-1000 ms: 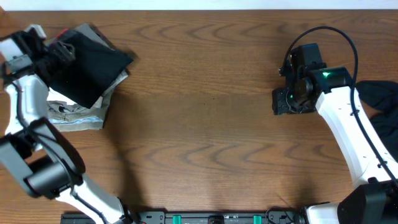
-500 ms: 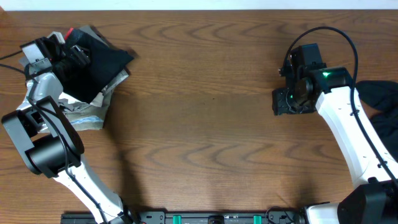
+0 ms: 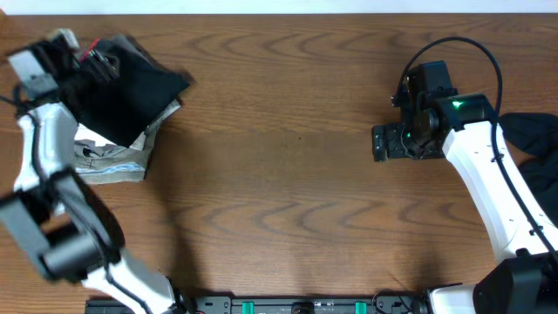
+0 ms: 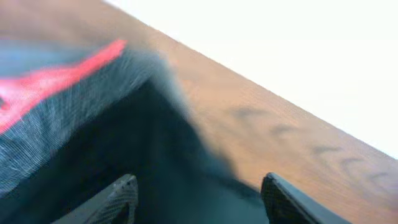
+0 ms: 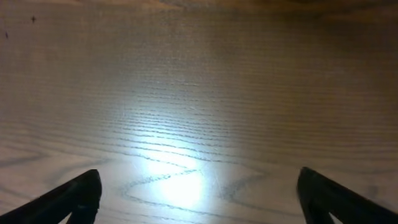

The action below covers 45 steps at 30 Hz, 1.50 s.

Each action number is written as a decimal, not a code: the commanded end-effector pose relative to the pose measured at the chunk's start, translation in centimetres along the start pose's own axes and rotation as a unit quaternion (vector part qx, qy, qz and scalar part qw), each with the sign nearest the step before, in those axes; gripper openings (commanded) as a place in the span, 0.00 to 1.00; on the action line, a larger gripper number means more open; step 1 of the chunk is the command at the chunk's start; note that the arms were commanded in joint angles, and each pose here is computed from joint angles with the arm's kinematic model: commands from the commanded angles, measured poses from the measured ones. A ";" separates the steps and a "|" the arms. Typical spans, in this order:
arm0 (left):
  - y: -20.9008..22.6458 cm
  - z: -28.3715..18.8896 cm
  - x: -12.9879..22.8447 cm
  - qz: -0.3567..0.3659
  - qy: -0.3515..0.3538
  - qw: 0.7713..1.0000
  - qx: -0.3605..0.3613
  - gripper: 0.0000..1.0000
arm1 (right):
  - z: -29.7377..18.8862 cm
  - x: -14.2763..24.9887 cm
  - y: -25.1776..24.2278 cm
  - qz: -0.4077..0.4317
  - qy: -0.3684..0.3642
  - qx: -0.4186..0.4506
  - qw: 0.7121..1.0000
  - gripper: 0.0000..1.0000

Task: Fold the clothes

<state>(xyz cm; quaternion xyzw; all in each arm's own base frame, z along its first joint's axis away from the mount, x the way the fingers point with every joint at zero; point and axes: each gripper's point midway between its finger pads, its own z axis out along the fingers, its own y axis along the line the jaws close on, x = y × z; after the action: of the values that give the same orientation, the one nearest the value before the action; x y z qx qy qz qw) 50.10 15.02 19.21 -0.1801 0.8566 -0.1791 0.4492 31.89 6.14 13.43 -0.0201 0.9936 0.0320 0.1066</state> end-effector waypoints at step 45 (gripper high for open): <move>-18.7 -16.6 14.9 0.279 0.141 0.949 -0.032 0.98 | -9.4 -1.0 -2.0 0.032 -0.250 0.028 0.967 0.99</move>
<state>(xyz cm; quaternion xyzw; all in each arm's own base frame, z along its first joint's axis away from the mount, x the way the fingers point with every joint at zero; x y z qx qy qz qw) 32.80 -6.50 25.57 0.0781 0.9418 -0.0517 0.3228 32.76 3.76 23.51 0.0120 0.9372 0.0107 0.3483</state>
